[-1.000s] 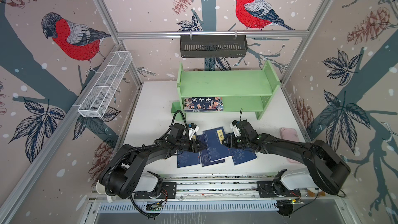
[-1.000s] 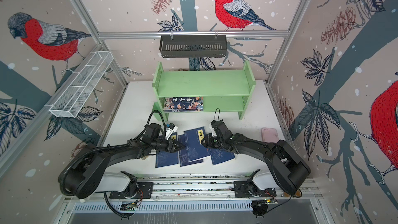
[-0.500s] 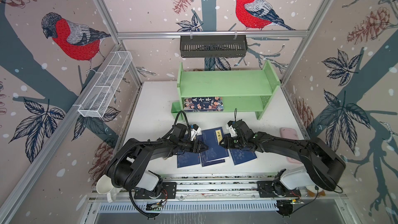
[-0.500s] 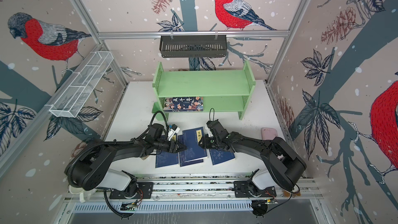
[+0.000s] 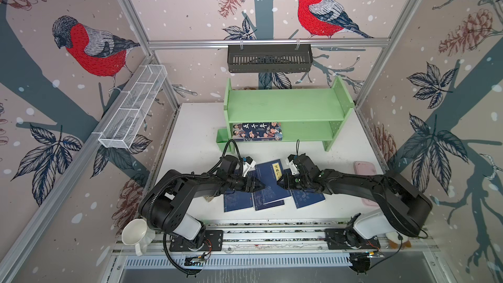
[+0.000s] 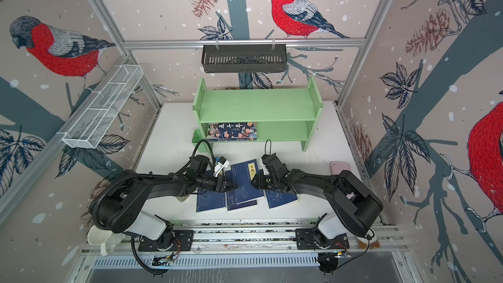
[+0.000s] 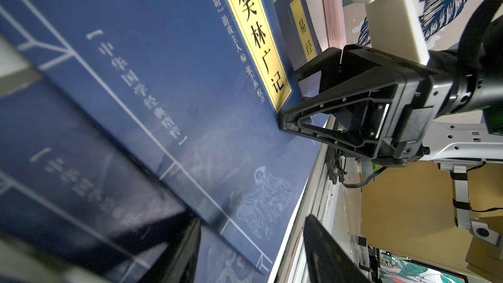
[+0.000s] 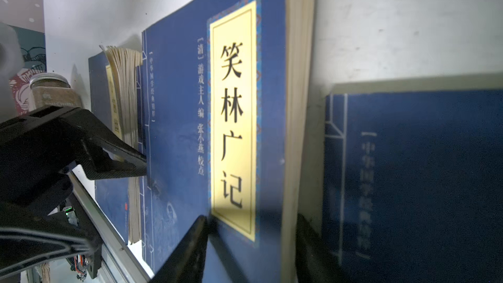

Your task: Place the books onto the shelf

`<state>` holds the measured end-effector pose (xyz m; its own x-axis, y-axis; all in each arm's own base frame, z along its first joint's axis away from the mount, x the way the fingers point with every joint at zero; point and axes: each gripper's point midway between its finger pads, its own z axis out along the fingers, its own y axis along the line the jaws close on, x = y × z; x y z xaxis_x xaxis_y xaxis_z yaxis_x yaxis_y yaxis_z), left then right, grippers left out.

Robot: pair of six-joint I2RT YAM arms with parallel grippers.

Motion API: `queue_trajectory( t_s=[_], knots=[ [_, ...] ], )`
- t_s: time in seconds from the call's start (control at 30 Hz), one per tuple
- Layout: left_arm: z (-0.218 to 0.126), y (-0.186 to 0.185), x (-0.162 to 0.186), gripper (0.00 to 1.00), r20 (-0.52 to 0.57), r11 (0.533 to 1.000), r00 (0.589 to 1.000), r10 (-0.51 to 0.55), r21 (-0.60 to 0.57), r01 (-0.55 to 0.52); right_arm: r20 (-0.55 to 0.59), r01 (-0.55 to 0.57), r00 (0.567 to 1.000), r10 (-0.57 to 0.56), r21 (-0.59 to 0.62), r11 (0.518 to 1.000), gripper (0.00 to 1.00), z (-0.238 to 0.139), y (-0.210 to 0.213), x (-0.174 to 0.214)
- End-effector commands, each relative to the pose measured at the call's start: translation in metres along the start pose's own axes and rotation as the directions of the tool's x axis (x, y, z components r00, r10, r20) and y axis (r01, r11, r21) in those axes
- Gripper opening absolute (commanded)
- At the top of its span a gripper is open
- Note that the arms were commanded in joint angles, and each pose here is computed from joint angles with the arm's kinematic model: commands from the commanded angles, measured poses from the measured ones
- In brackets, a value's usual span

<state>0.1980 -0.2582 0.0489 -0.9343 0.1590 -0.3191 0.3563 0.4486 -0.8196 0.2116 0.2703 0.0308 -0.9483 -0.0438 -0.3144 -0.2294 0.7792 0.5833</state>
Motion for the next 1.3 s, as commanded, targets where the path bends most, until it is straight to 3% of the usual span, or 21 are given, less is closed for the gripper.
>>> queue_trajectory(
  t_s=[0.0, 0.27, 0.47, 1.17, 1.23, 1.27],
  knots=[
    [0.002, -0.003, 0.000, 0.62, -0.011, 1.000, 1.000, 0.010, 0.016, -0.010, -0.020, -0.029, 0.999, 0.029, -0.002, 1.000, 0.53, 0.001, -0.004, 0.008],
    [0.002, 0.014, -0.003, 0.60, -0.024, 0.996, 0.999, 0.023, -0.091, -0.025, -0.004, -0.064, 0.998, 0.064, -0.123, 0.990, 0.54, -0.013, 0.006, 0.011],
    [0.002, 0.013, -0.005, 0.60, -0.020, 0.996, 0.999, 0.026, -0.089, -0.028, -0.022, -0.066, 0.998, 0.062, -0.213, 0.975, 0.53, -0.019, 0.017, 0.016],
    [-0.005, -0.001, -0.008, 0.61, 0.011, 0.997, 0.998, 0.058, -0.060, -0.058, 0.010, -0.128, 0.991, 0.136, -0.268, 0.955, 0.35, -0.024, 0.010, 0.012],
    [-0.005, -0.001, -0.008, 0.62, 0.011, 0.997, 0.998, 0.058, -0.060, -0.057, 0.011, -0.144, 0.989, 0.151, -0.241, 0.960, 0.36, -0.023, 0.004, 0.012],
    [-0.005, -0.002, -0.008, 0.62, 0.011, 0.997, 0.998, 0.060, -0.058, -0.060, 0.009, -0.152, 0.987, 0.158, -0.212, 0.965, 0.42, -0.021, 0.000, 0.013]
  ],
)
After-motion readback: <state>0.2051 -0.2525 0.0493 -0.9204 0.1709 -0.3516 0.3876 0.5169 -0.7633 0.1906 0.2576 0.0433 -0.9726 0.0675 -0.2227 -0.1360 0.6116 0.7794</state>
